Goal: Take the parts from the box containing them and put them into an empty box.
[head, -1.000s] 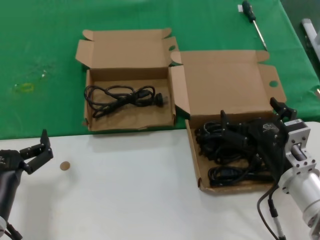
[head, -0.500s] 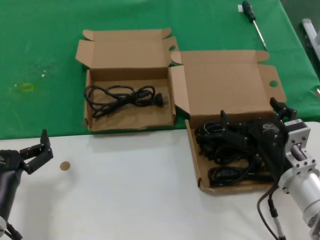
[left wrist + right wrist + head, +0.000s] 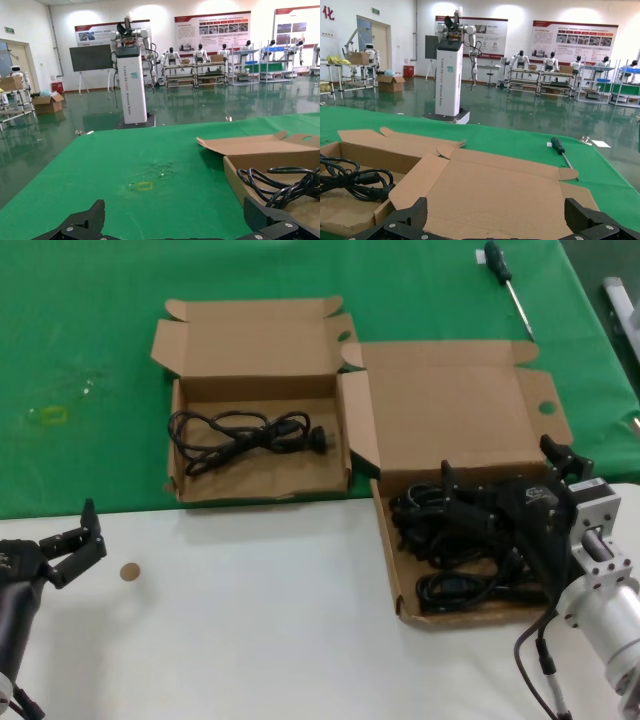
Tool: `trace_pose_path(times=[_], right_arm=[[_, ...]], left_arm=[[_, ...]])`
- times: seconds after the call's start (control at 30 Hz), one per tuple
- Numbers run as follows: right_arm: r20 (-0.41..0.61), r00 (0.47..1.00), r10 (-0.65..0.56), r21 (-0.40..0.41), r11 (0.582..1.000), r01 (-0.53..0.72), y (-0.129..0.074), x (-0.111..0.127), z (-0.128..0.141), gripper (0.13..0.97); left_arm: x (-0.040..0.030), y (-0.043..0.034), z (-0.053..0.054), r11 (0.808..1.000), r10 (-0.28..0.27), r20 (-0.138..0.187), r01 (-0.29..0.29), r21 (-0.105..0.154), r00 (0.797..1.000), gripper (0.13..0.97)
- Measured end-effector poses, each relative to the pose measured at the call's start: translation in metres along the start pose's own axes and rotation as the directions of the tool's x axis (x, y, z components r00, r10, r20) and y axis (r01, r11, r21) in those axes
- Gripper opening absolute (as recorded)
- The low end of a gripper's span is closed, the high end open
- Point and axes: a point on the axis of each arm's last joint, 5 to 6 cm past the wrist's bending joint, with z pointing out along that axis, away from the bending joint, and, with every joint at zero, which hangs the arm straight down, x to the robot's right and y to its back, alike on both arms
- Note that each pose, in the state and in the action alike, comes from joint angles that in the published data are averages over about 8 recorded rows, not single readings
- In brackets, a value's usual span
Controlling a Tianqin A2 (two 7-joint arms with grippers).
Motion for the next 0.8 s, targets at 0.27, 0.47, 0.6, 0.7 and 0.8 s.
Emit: trace_pose_path(times=[0.27, 0.47, 0.6, 0.7, 0.8], right_arm=[[0.000, 1.000, 0.000, 0.000, 1.000, 0.000, 0.0000, 0.0000, 0.0000, 0.966], [0.000, 1.000, 0.000, 0.000, 1.000, 0.000, 0.0000, 0.0000, 0.0000, 0.966], [0.000, 1.000, 0.000, 0.000, 1.000, 0.000, 0.0000, 0.0000, 0.0000, 0.966], [0.000, 1.000, 0.000, 0.000, 1.000, 0.000, 0.0000, 0.0000, 0.0000, 0.966], [0.000, 1.000, 0.000, 0.000, 1.000, 0.000, 0.0000, 0.0000, 0.0000, 0.966]], left_arm=[[0.0000, 0.0000, 0.0000, 1.000, 0.000, 0.000, 0.000, 0.000, 1.000, 0.966], [0.0000, 0.0000, 0.0000, 1.000, 0.000, 0.000, 0.000, 0.000, 1.000, 0.966], [0.0000, 0.0000, 0.0000, 1.000, 0.000, 0.000, 0.000, 0.000, 1.000, 0.966], [0.0000, 0.0000, 0.0000, 1.000, 0.000, 0.000, 0.000, 0.000, 1.000, 0.966], [0.0000, 0.0000, 0.0000, 1.000, 0.000, 0.000, 0.000, 0.000, 1.000, 0.966]])
